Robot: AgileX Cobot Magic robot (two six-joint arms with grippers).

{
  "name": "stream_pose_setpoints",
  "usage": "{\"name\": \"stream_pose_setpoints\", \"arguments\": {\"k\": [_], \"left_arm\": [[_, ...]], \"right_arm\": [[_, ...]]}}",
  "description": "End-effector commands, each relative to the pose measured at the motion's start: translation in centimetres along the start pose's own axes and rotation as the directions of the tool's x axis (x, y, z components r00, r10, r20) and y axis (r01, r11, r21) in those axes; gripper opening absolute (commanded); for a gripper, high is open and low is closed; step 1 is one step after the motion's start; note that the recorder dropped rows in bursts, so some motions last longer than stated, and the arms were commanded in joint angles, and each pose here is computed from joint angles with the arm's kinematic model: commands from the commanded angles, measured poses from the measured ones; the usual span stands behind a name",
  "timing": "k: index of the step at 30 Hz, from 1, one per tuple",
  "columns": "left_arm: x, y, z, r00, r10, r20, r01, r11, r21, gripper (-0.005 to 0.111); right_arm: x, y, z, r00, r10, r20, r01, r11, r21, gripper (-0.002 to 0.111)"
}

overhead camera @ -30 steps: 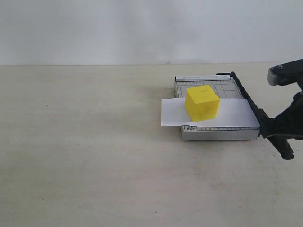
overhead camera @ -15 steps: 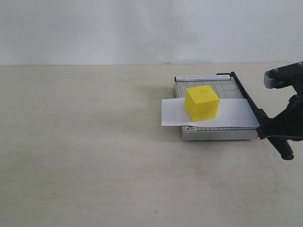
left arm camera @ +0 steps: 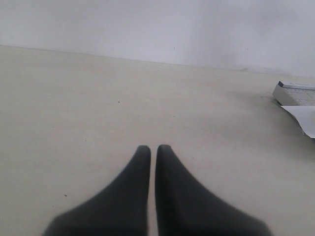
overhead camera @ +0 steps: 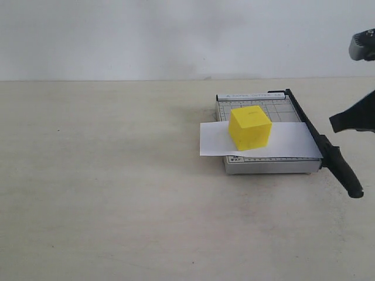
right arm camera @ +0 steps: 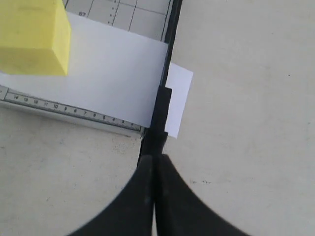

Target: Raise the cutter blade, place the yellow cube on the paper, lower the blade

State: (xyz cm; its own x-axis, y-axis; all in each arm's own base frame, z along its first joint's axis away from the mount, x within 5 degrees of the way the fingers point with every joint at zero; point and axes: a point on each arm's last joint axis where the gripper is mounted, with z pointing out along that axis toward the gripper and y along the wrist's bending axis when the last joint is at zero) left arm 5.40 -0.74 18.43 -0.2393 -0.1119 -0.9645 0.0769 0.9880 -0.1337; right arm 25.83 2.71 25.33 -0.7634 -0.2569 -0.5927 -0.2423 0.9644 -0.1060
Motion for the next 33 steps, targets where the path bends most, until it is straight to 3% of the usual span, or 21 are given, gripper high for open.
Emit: {"name": "stream_pose_setpoints", "arguments": {"k": [1, 8, 12, 25, 33], "left_arm": [[-0.2, 0.0, 0.0, 1.000, 0.001, 0.018, -0.001, 1.000, 0.000, 0.005], [-0.2, 0.0, 0.0, 1.000, 0.001, 0.018, -0.001, 1.000, 0.000, 0.005], [-0.2, 0.0, 0.0, 1.000, 0.001, 0.018, -0.001, 1.000, 0.000, 0.005], [-0.2, 0.0, 0.0, 1.000, 0.001, 0.018, -0.001, 1.000, 0.000, 0.005], [-0.2, 0.0, 0.0, 1.000, 0.001, 0.018, -0.001, 1.000, 0.000, 0.005]], "right_arm": [[2.1, 0.3, 2.2, 0.995, -0.009, -0.100, 0.008, 1.000, -0.013, 0.000], [5.6, 0.9, 6.0, 0.969, -0.014, -0.248, 0.004, 0.999, -0.042, 0.000], [5.9, 1.0, 6.5, 0.965, -0.015, -0.261, 0.004, 0.999, -0.044, 0.000], [-0.8, -0.2, -1.3, 0.998, -0.022, 0.057, 0.021, 1.000, 0.018, 0.000], [-0.3, -0.2, -0.3, 0.999, -0.023, -0.025, 0.023, 1.000, 0.002, 0.000]]}}
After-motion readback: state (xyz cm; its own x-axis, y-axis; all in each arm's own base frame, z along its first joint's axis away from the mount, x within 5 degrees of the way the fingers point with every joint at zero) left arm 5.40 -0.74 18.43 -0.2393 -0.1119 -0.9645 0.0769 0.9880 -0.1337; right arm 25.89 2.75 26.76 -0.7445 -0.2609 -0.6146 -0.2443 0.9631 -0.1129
